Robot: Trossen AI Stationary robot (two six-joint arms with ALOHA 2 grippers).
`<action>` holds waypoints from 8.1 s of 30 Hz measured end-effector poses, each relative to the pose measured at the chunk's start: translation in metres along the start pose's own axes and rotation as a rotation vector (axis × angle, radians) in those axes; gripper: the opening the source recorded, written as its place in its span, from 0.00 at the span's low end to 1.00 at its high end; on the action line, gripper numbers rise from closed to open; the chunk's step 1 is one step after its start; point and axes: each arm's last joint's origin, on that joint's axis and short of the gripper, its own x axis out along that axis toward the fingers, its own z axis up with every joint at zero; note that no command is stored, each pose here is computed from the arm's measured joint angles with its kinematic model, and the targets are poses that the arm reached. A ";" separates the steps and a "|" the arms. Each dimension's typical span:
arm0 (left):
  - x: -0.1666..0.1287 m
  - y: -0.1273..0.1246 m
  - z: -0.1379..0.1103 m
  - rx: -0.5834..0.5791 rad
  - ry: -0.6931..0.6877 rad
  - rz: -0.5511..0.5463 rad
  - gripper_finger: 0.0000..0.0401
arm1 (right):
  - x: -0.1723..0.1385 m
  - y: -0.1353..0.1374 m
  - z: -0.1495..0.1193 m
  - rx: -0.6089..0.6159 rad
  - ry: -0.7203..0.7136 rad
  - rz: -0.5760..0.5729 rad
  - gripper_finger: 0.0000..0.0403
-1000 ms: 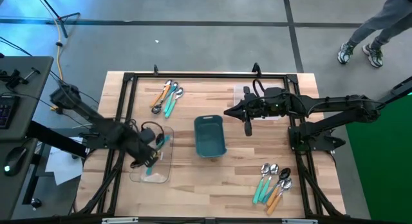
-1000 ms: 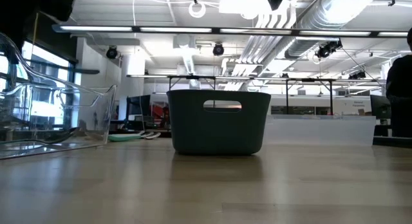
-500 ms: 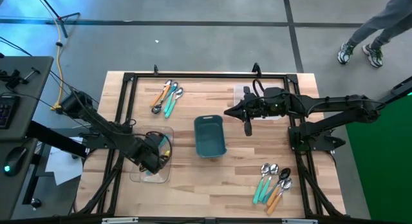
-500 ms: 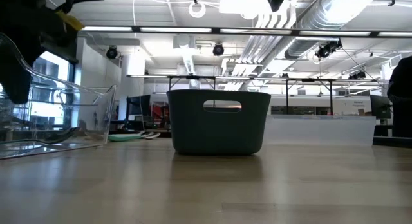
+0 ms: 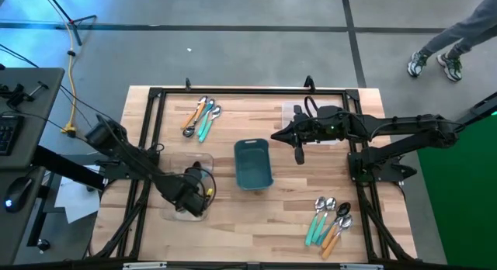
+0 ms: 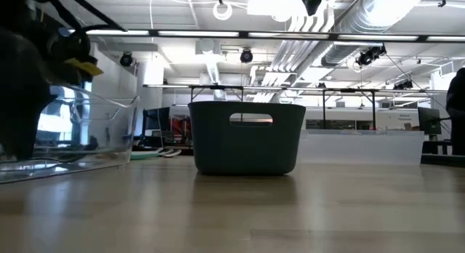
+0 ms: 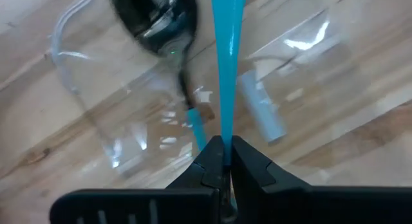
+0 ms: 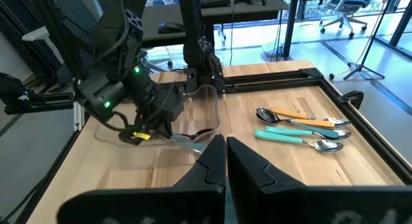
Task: Sort silverware by color (type)
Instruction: Put the blue spoon into the transparent bin
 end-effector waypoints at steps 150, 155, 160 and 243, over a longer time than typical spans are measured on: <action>-0.142 0.090 0.166 0.332 -1.208 -0.903 0.00 | -0.057 0.162 -0.231 1.424 1.198 -0.565 0.44; -0.142 0.090 0.166 0.330 -1.209 -0.900 0.00 | -0.054 0.155 -0.231 1.417 1.178 -0.614 0.44; -0.142 0.090 0.166 0.331 -1.209 -0.899 0.00 | -0.051 0.151 -0.230 1.409 1.172 -0.617 0.44; -0.138 0.090 0.166 0.330 -1.171 -0.888 0.00 | -0.048 0.154 -0.229 1.465 1.170 -0.598 0.44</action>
